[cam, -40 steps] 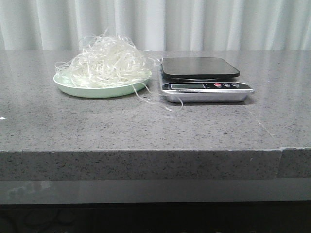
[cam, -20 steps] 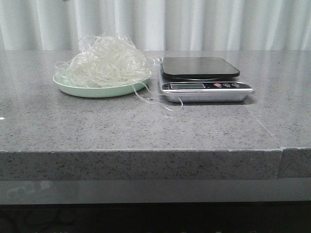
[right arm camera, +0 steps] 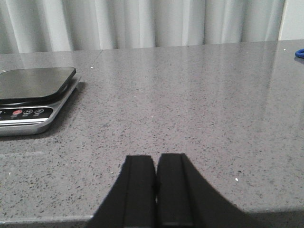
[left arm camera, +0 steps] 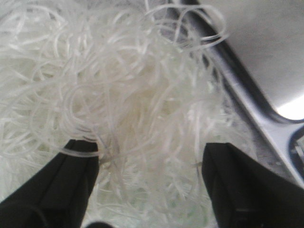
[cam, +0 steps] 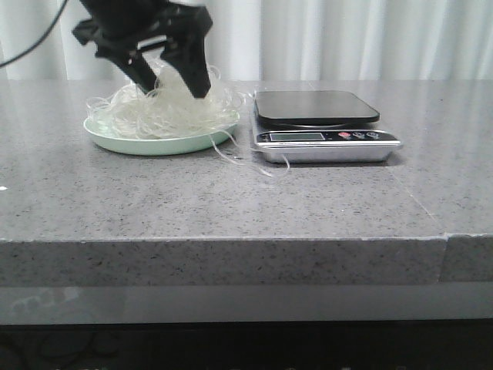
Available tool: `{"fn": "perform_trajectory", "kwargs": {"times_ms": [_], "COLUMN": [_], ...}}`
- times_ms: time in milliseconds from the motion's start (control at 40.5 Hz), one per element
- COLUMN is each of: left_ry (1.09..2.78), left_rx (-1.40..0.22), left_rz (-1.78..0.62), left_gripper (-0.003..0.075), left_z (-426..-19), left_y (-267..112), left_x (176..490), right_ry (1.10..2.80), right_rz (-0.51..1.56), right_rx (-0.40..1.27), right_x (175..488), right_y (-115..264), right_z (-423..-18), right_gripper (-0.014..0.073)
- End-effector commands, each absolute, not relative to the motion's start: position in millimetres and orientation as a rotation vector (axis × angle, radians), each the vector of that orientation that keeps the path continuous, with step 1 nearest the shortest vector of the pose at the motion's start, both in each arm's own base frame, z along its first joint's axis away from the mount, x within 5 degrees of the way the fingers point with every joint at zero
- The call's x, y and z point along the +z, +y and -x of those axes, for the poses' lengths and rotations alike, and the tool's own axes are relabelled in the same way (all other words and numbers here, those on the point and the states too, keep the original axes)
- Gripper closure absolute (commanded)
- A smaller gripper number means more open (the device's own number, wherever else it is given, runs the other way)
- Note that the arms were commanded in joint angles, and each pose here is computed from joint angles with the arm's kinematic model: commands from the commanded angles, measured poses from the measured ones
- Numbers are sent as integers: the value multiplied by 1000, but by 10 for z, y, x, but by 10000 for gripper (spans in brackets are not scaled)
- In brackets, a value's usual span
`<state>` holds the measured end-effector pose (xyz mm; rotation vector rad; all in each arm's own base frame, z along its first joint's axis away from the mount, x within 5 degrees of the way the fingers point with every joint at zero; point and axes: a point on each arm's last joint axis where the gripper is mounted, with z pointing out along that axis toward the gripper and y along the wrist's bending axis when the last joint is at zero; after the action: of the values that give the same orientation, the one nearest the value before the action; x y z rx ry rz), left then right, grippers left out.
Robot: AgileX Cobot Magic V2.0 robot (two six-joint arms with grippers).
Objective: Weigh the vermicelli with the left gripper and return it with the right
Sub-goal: 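Lower the left gripper into the vermicelli pile and grasp it, lift, then carry the vermicelli with the left gripper over the scale pan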
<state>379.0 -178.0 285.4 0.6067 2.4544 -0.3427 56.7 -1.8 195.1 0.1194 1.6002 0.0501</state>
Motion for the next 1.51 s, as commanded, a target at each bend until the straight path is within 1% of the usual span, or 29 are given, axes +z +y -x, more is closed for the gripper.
{"fn": "perform_trajectory", "kwargs": {"times_ms": [0,148,198,222,272,297,321,346,396,519,618,692,939,1236,1483], "left_ry": [2317,2337,2348,2353,2363,2365,2370,2372,2376,2393,2398,2385,2259,2020,1786], "left_rx": [-350,-353,-353,-353,-353,-353,-353,-353,-353,-353,-355,-360,-378,-396,-418], "left_rz": [-580,-584,-589,-591,-595,-596,-598,-599,-601,-607,-620,-626,-634,-604,-547], "left_gripper": [235,337,404,423,510,534,581,594,570,575,575,575,575,575,575], "left_z": [-3771,-3757,-3749,-3745,-3738,-3737,-3733,-3731,-3728,-3718,-3711,-3711,-3629,-3421,-3216], "left_y": [-1779,-1778,-1776,-1775,-1774,-1774,-1773,-1772,-1772,-1763,-1765,-1770,-1746,-1661,-1572], "left_x": [3193,3181,3173,3170,3164,3163,3160,3159,3156,3162,3240,3354,3988,4816,5415], "right_ry": [1514,1514,1514,1514,1514,1514,1514,1514,1514,1514,1514,1514,1514,1514,1514], "right_rz": [-122,-122,-122,-122,-122,-122,-122,-122,-122,-122,-122,-122,-122,-122,-122], "right_rx": [39,39,39,39,39,39,39,39,39,39,39,39,39,39,39], "right_x": [2040,2040,2040,2040,2040,2040,2040,2040,2040,2040,2040,2040,2040,2040,2040], "right_y": [-28,-28,-28,-28,-28,-28,-28,-28,-28,-28,-28,-28,-28,-28,-28], "right_z": [-551,-551,-551,-551,-551,-551,-551,-551,-551,-551,-551,-551,-551,-551,-551], "right_gripper": [444,444,444,444,444,444,444,444,444,444,444,444,444,444,444]}}
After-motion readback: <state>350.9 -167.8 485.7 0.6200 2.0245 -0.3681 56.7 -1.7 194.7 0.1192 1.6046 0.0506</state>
